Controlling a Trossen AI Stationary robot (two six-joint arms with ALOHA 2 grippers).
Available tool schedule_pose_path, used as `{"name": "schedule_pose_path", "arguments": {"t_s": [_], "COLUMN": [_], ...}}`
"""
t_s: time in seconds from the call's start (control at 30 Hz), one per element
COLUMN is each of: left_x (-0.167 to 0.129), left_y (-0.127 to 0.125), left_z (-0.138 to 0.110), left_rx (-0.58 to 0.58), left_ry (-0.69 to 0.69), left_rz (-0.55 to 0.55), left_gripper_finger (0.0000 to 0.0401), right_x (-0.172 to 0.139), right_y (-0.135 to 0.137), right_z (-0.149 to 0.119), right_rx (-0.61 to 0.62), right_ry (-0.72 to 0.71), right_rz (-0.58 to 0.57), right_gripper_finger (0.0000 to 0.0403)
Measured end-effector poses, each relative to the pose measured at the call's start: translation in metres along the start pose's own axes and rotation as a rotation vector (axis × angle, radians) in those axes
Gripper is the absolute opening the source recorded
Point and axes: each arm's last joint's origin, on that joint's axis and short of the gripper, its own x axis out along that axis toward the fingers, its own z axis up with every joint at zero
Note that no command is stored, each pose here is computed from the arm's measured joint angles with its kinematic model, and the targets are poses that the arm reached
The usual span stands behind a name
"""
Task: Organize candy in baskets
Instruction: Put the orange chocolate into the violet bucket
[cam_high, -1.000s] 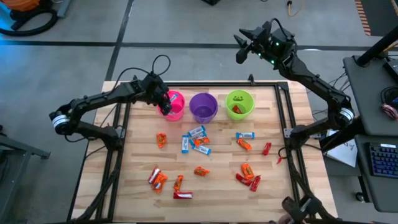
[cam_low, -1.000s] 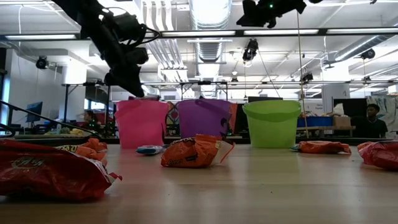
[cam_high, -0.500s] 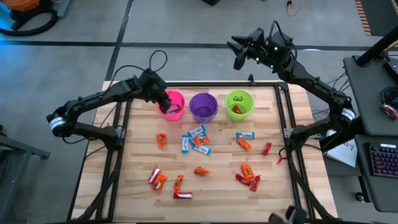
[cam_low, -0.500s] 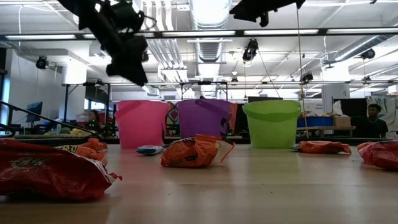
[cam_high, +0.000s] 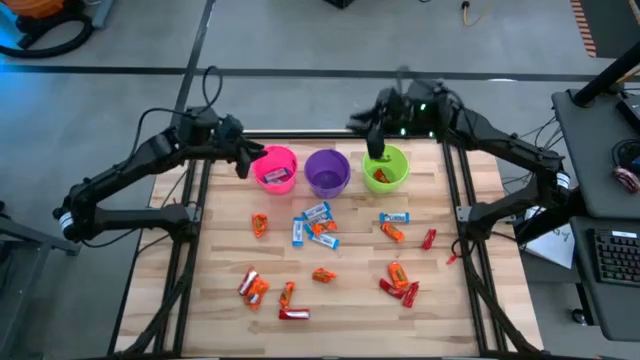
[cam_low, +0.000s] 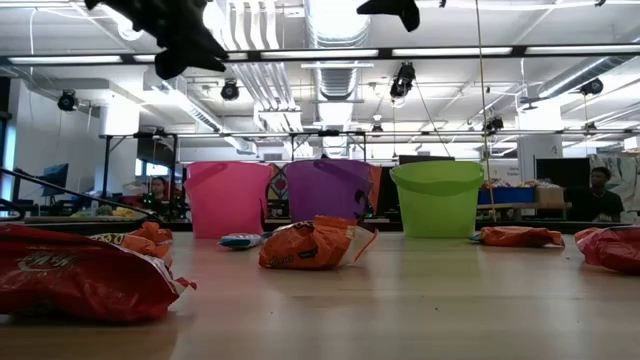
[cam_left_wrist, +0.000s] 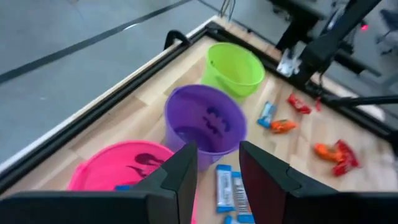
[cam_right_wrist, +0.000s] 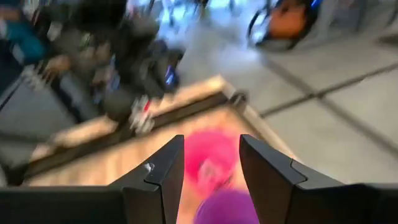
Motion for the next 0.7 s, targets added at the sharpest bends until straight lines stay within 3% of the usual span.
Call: {"name": "schedule_pose_path", "arguments": {"t_s": [0.2, 0.4, 0.7], "left_x": [-0.007, -0.005, -0.005], "left_y": [-0.015, -0.033, -0.055], "left_z": [-0.005, -0.011, -0.02], "left_rx": [-0.01, 0.02, -0.004], "left_ry": [-0.004, 0.027, 0.079], "left_rz": [-0.072, -0.158, -0.221], "left_gripper_finger": [0.0103, 0.0103, 0.0103], "right_x": [0.011, 0.03, 0.062], "right_y": [0.042, 0.074, 0.096], "right_z": [-0.034, -0.071, -0.136], "right_rx": [-0.056, -0.192, -0.278], "right_ry": [0.254, 0.43, 0.646], "right_rz": [0.107, 0.125, 0.147], "right_gripper_finger": [0.0146, 0.0146, 0.0146]}}
